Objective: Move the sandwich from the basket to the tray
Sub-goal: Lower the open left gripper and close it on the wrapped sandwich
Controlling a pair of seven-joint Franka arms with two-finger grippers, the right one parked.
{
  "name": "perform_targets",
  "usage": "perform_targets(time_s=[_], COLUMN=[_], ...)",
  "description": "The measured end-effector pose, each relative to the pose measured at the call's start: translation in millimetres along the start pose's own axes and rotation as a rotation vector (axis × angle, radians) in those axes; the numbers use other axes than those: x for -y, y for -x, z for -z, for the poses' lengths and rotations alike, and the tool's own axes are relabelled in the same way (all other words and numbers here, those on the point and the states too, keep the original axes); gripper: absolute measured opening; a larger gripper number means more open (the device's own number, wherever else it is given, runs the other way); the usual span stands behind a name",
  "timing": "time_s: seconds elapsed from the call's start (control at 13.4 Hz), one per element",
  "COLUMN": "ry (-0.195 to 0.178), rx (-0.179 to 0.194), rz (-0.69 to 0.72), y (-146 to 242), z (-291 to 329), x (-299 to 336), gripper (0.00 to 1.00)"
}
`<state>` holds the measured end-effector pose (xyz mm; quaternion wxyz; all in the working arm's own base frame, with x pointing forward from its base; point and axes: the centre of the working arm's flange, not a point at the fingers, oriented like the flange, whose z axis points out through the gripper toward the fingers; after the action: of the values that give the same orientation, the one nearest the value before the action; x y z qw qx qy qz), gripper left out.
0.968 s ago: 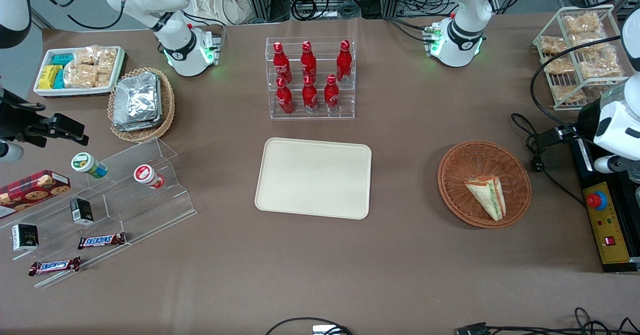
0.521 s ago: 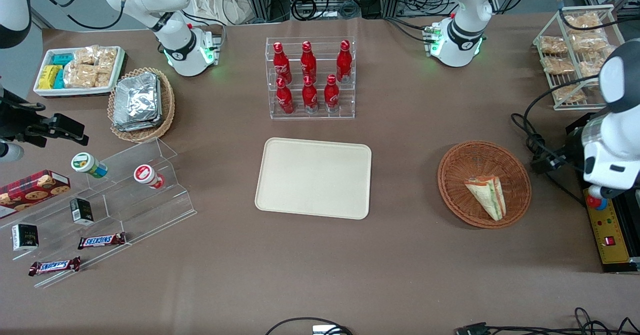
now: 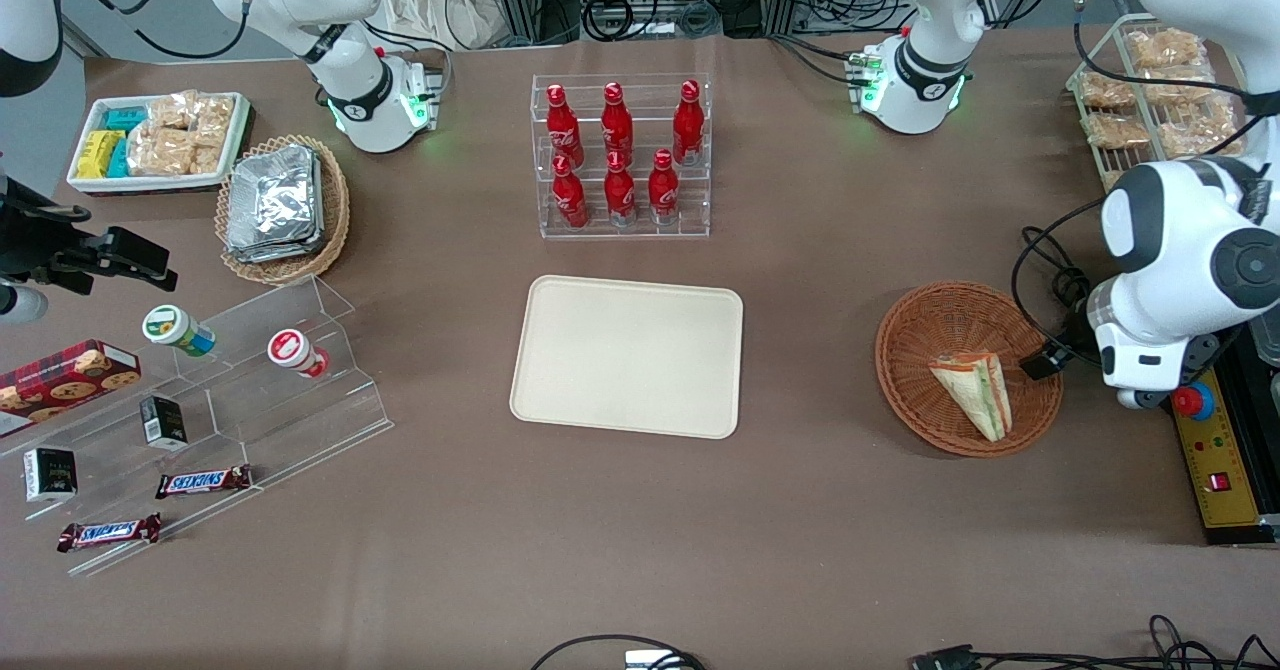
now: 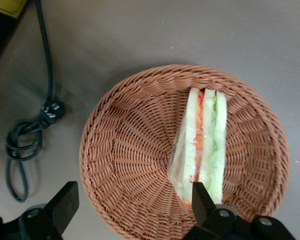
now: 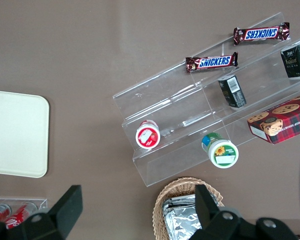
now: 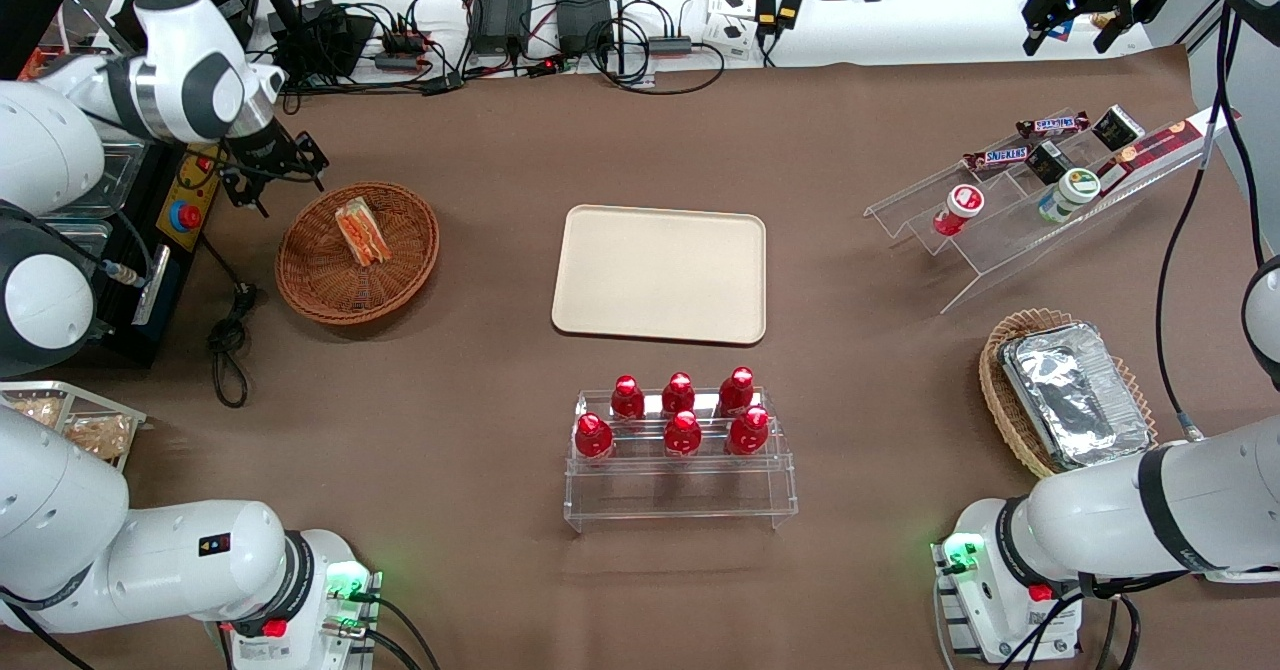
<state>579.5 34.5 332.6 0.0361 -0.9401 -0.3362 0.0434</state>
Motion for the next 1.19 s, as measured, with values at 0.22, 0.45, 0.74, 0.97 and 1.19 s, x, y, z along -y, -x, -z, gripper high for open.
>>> perform_targets(time_s=[0.22, 0.45, 0.74, 0.97, 1.19], ry=[0.062, 0.104, 0.125, 0.131, 0.126], rx=[0.026, 0.026, 0.014, 0.012, 0.020], rz=[0.062, 0.083, 0.082, 0.073, 0.064], y=[5, 5, 5, 8, 11], z=[-14, -23, -50, -71, -84], x=[-5, -15, -32, -45, -51], gripper=[1.00, 1.00, 1.00, 1.00, 1.00])
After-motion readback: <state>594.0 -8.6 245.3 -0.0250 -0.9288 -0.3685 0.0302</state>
